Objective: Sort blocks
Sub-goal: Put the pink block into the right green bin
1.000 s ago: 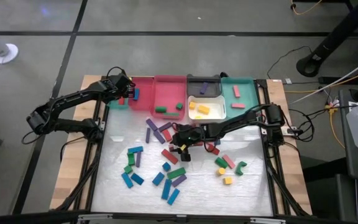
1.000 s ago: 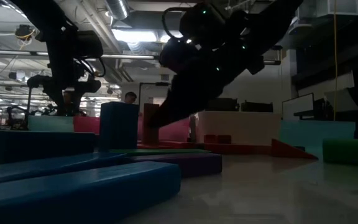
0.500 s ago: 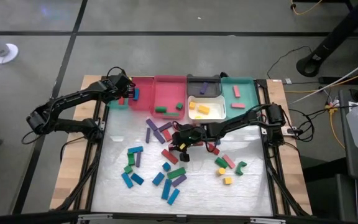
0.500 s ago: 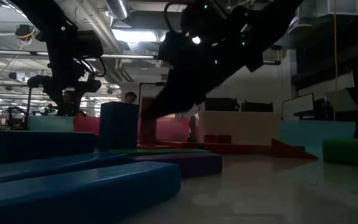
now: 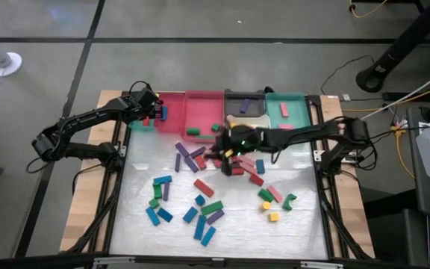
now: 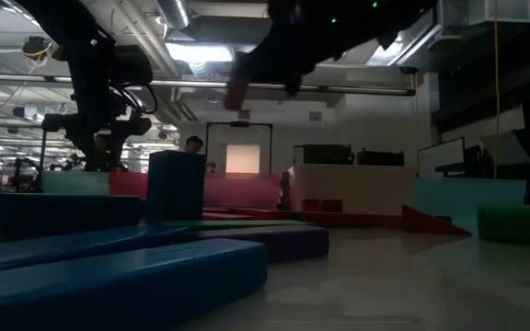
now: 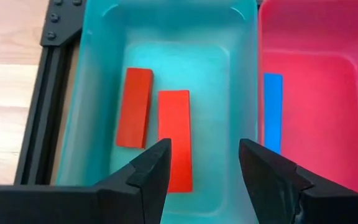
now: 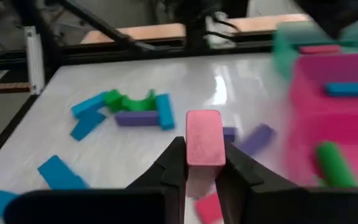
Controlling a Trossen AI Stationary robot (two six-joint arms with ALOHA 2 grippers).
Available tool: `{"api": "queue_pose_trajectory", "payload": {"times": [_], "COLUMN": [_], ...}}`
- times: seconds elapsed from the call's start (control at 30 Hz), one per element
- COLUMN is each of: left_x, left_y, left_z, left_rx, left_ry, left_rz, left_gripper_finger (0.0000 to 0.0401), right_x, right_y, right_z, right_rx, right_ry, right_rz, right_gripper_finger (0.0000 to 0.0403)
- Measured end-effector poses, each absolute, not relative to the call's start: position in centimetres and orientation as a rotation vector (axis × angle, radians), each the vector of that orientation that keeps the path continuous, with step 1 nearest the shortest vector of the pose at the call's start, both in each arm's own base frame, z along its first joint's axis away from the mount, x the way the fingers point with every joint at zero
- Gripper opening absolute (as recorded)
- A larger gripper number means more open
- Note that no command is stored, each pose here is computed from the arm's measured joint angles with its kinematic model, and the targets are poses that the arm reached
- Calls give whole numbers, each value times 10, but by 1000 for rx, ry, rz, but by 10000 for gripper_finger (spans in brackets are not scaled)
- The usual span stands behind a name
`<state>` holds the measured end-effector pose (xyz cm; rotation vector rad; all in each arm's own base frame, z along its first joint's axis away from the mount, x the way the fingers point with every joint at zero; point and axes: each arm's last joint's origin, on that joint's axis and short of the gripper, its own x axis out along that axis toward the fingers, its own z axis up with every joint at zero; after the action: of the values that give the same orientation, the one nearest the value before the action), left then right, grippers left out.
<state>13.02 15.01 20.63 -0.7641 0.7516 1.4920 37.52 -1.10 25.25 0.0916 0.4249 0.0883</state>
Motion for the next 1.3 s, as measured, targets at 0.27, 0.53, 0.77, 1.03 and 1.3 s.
{"api": "queue_pose_trajectory", "payload": {"times": [0.27, 0.53, 0.77, 1.03, 1.3], "left_x": [134, 145, 152, 161, 167], "left_y": [147, 138, 121, 99, 75], "left_z": [208, 231, 252, 256, 250], "left_rx": [-745, -666, -610, -564, -659], "left_ry": [781, 634, 528, 586, 688], "left_rz": [1398, 1151, 861, 501, 407], "left_gripper_finger": [178, 178, 178, 178, 178], "right_x": [320, 258, 224, 212, 217], "right_y": [-56, -91, -110, -127, -138], "right_z": [293, 304, 290, 274, 259], "right_rx": [99, 81, 162, 250, 263], "right_ry": [543, 784, 1030, 1201, 1264], "right_rz": [-149, -561, -849, -930, -947], "right_gripper_finger": [60, 63, 65, 67, 90]}}
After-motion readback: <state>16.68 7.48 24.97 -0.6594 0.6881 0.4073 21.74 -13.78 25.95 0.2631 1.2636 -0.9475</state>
